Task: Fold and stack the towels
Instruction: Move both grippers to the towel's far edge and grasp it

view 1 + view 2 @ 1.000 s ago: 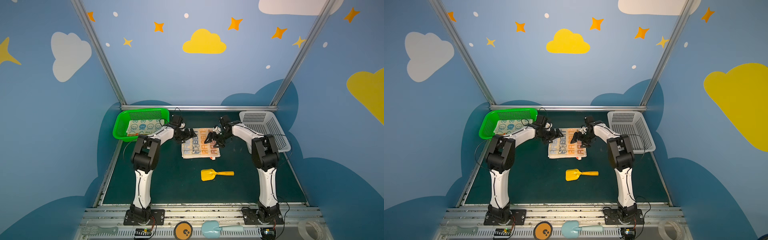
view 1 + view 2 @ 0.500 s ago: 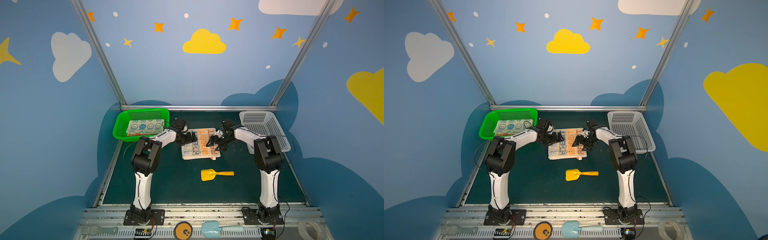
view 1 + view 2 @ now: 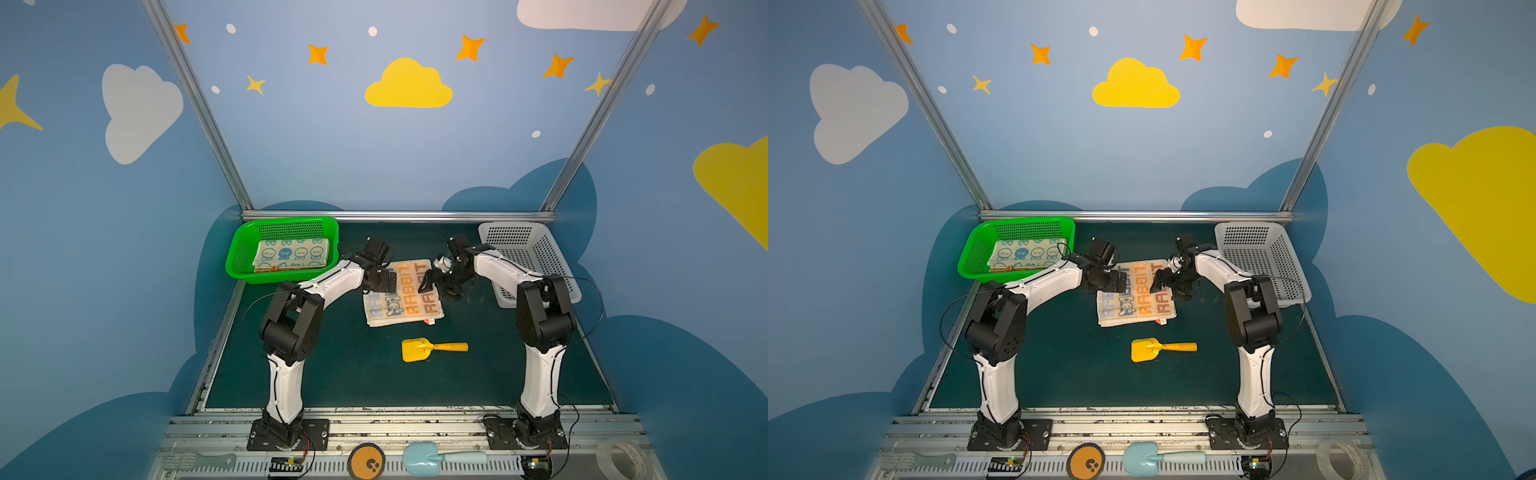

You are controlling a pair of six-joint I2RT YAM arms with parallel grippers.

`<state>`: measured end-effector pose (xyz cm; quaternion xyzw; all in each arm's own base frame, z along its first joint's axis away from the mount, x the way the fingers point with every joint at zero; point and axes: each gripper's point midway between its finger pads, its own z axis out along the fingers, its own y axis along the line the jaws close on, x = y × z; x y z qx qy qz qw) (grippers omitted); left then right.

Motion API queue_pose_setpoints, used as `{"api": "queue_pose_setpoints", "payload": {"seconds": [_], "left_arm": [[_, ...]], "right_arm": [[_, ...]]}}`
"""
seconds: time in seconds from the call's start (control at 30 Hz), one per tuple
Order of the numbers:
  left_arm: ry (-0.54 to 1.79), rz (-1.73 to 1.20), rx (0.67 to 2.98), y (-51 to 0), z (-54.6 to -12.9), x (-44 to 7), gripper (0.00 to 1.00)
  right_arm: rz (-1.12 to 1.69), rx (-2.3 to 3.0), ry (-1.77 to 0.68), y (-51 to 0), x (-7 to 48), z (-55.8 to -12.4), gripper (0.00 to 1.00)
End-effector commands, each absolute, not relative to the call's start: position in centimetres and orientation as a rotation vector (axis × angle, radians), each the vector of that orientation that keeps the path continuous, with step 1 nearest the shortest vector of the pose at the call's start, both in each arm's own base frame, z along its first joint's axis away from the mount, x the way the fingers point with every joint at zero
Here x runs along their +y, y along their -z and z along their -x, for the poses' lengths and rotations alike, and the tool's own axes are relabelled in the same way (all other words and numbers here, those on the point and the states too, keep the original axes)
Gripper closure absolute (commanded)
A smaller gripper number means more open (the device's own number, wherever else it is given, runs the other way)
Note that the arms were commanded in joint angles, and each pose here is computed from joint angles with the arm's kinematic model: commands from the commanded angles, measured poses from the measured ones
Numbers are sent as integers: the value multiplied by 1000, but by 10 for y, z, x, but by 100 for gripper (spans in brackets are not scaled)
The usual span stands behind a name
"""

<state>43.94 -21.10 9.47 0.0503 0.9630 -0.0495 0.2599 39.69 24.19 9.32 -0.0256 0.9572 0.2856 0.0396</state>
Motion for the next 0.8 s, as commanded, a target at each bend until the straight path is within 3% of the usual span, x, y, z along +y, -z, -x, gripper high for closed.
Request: {"api": "queue_pose_setpoints", "payload": {"seconds": [0.0,0.17,0.4,0.77], "left_arm": [[-178,-170,2406,-146,-471,-175,0],[-141,-226,2433,-144,-497,-190,0],[321,-49,2698,-97,-525,-201,0],[497,-11,2864,-50,-529,-190,5]], "right_arm": [[119,2891,-883,-116,239,-423,14],[157,2846,-884,-121,249,-467,14],[300,2786,-784,-94,249,-517,16],[327,2762,-624,-43,236,-545,33]]}}
